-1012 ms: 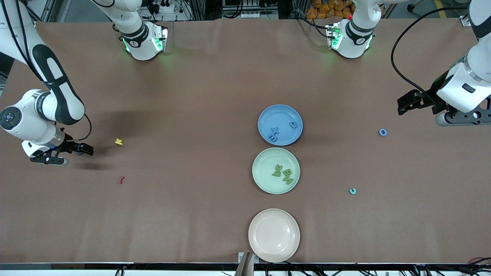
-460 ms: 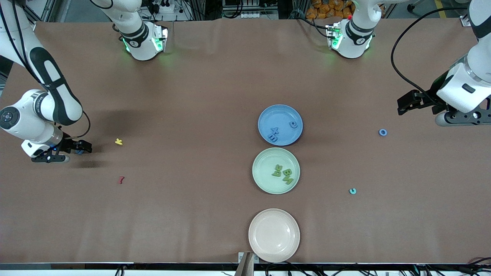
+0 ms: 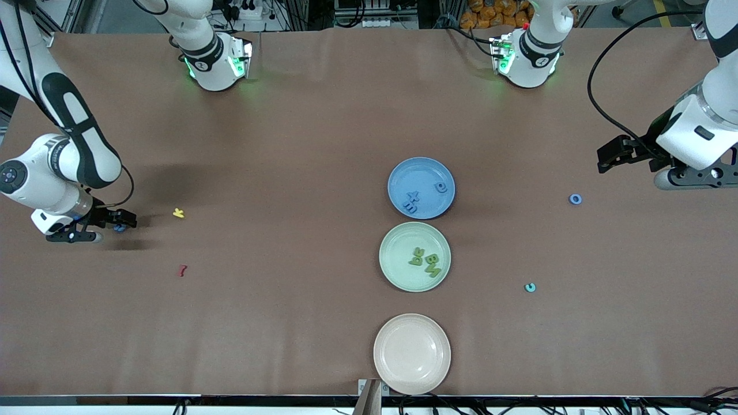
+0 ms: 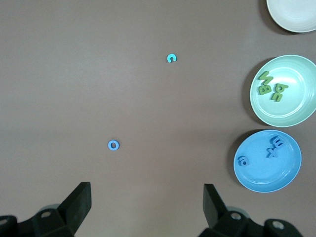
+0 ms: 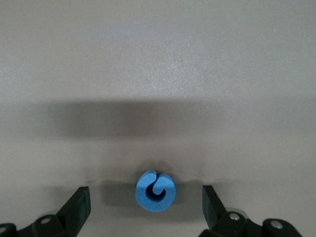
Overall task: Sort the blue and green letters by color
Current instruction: 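Close the right gripper on the blue c and lift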
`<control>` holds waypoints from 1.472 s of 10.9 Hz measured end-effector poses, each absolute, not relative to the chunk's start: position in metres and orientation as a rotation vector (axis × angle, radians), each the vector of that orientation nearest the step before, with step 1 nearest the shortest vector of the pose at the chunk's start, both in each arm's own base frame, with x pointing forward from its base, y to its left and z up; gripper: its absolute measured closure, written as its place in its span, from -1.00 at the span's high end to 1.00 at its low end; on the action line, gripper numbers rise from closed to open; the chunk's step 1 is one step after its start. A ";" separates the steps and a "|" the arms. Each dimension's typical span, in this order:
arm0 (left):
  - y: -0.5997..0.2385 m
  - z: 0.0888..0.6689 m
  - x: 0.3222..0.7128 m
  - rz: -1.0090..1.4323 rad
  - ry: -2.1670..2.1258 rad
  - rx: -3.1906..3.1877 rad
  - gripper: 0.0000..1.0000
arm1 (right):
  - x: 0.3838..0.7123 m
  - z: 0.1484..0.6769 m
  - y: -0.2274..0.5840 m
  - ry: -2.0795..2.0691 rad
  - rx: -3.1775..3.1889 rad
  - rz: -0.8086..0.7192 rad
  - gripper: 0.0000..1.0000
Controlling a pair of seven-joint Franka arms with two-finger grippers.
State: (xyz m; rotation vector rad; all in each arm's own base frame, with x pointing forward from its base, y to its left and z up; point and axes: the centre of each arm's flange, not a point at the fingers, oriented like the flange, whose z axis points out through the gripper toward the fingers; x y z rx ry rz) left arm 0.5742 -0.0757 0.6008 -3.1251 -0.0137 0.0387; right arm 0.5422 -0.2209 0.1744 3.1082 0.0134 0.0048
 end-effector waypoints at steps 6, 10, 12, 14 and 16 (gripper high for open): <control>-0.076 0.601 0.574 0.039 -0.012 -3.125 1.00 | 0.541 0.175 -0.231 0.077 3.105 0.018 -0.29; -0.077 0.600 0.574 0.040 -0.011 -3.125 1.00 | 0.542 0.174 -0.228 0.085 3.107 0.015 -0.29; -0.077 0.600 0.574 0.041 -0.011 -3.125 1.00 | 0.551 0.175 -0.200 0.035 3.120 -0.008 -0.29; -0.077 0.600 0.574 0.041 -0.011 -3.125 1.00 | 0.568 0.179 -0.146 -0.064 3.133 -0.039 -0.29; -0.077 0.600 0.575 0.042 -0.011 -3.125 1.00 | 0.583 0.192 -0.070 -0.256 3.149 -0.095 -0.29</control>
